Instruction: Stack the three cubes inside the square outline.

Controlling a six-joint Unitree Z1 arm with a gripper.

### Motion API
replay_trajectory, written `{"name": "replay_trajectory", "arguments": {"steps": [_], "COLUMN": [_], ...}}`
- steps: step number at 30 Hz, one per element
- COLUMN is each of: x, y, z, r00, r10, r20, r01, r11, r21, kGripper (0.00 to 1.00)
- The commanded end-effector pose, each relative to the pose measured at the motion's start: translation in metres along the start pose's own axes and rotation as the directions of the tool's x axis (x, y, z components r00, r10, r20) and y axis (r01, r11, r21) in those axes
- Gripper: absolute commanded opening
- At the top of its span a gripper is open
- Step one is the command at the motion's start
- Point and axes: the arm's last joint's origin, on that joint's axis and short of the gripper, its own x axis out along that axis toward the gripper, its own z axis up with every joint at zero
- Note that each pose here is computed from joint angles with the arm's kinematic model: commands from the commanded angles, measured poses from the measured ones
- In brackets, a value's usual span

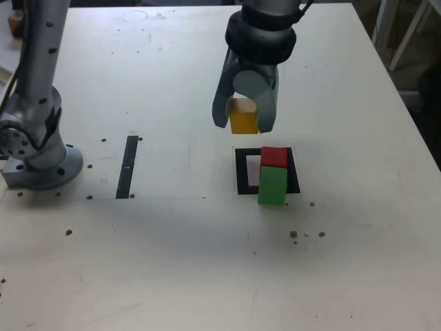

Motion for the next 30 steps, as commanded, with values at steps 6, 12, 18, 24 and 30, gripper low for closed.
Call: {"name": "replay_trajectory", "arguments": {"steps": [6,12,18,24,30], "x": [-0.001,0.005,0.007,0.009,0.011], "y": [-0.011,-0.012,-0.015,-0.017,-0.018], "z": [0.017,0.025,0.032,0.037,0.042], "r00": [0.9996,0.9994,0.9992,0.9992,0.9993], "r10": [-0.02,-0.032,-0.037,-0.038,-0.037], "r20": [0.021,0.01,0.013,0.011,0.009], "r01": [0.02,0.032,0.037,0.038,0.037], "r11": [1.0,0.999,0.999,0.999,0.999], "r21": [-0.012,-0.009,-0.002,0.003,0.006], "kGripper": [0.33,0.33,0.33,0.33,0.33]}}
